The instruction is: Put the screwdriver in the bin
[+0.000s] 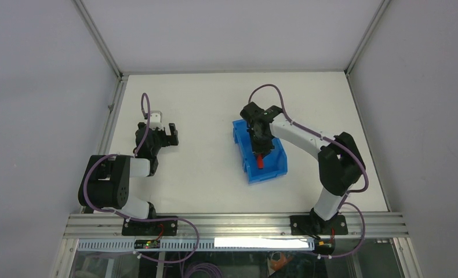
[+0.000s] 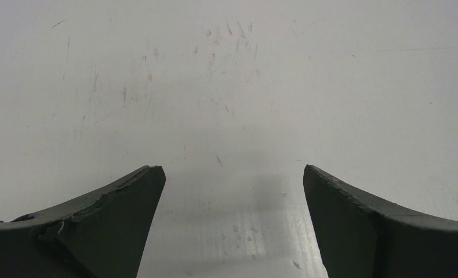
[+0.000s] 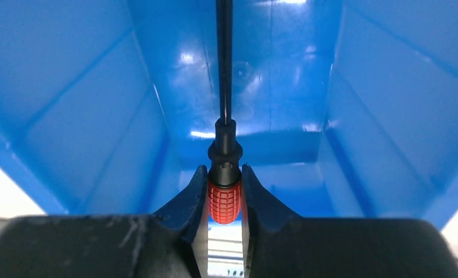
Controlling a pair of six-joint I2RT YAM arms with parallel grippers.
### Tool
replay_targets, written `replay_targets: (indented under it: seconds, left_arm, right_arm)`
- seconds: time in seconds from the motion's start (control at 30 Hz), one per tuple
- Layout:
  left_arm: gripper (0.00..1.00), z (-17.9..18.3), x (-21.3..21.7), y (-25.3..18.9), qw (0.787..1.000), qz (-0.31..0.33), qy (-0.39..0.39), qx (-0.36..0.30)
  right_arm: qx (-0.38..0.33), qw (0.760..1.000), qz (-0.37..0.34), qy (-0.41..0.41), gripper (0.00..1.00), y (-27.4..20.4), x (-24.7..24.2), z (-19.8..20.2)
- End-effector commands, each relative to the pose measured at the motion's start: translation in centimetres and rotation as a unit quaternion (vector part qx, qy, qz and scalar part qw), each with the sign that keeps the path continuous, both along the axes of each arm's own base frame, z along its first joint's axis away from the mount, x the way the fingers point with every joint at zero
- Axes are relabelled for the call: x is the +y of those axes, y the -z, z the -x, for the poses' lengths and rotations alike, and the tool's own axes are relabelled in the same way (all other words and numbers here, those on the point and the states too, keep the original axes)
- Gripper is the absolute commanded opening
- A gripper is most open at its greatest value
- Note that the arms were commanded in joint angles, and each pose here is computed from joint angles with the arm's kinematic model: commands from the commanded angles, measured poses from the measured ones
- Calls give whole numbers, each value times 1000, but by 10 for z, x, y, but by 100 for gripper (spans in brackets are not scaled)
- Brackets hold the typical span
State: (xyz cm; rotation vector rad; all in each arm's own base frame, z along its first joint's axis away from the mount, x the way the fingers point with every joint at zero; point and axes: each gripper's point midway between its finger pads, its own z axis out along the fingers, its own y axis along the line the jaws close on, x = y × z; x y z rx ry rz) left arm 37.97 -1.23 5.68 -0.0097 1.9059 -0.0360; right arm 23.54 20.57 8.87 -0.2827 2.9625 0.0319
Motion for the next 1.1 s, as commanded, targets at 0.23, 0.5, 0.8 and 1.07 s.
replay_targets:
  seconds: [0.23, 0.5, 0.8, 1.07]
  left_arm:
    - [99, -14, -8, -23, 999, 11, 10, -43]
    - [99, -14, -8, -23, 999, 11, 10, -43]
    - [99, -14, -8, -23, 999, 11, 11, -43]
    - [99, -14, -8, -23, 999, 12, 11, -43]
  right_arm:
    - [-78, 996, 20, 40, 26, 36, 7, -41]
    - [-113, 992, 9, 46, 35, 8, 8, -47]
    - [-192, 980, -44, 29, 37, -70, 5, -45]
    - [-294, 950, -98, -18, 99, -133, -11, -44]
